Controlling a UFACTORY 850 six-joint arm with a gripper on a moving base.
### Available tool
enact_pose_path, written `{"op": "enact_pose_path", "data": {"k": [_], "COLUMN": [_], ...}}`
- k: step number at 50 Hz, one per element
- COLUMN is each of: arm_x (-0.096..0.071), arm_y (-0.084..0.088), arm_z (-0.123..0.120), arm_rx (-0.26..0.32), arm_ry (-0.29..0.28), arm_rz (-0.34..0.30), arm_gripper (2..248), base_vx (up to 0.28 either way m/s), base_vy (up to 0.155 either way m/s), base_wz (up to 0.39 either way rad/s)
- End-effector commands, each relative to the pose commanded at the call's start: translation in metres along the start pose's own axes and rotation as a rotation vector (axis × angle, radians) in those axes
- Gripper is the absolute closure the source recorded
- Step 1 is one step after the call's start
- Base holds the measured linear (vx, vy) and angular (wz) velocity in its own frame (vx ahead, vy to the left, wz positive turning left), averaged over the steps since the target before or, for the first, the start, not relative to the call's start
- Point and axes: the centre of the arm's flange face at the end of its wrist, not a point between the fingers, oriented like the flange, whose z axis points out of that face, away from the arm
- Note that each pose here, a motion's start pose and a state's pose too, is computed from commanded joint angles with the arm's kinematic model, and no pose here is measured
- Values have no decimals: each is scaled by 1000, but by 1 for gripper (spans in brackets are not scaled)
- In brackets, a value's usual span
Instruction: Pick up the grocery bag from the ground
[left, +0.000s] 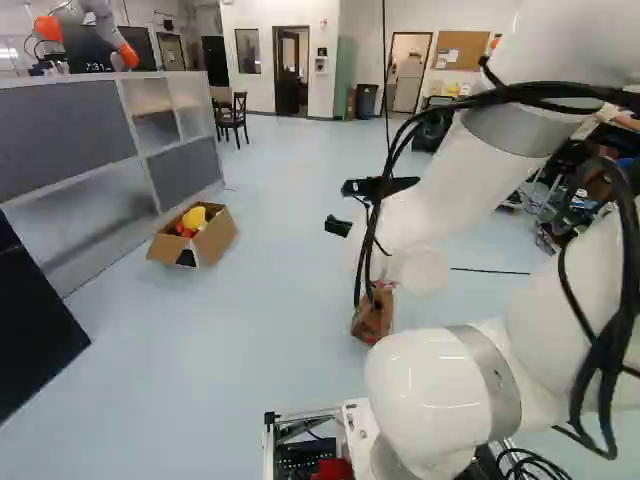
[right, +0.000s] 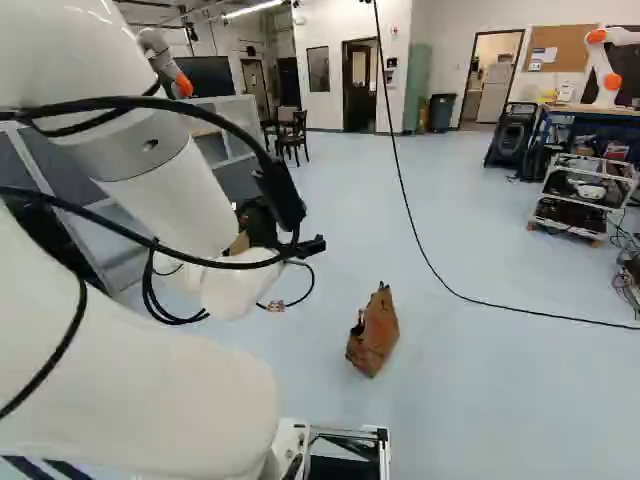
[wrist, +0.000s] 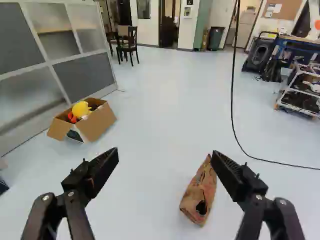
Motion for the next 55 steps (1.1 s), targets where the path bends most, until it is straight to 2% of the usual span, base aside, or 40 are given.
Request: {"op": "enact_pose_path", "data": {"k": [55], "arm_x": [1], "arm_y": [0], "arm_z": [1], "arm_rx": [-1], "arm_ry": [-1], "arm_rz": [0], "arm_gripper": [3], "base_vx": [0], "base_vy": [0], "base_wz": [0]}}
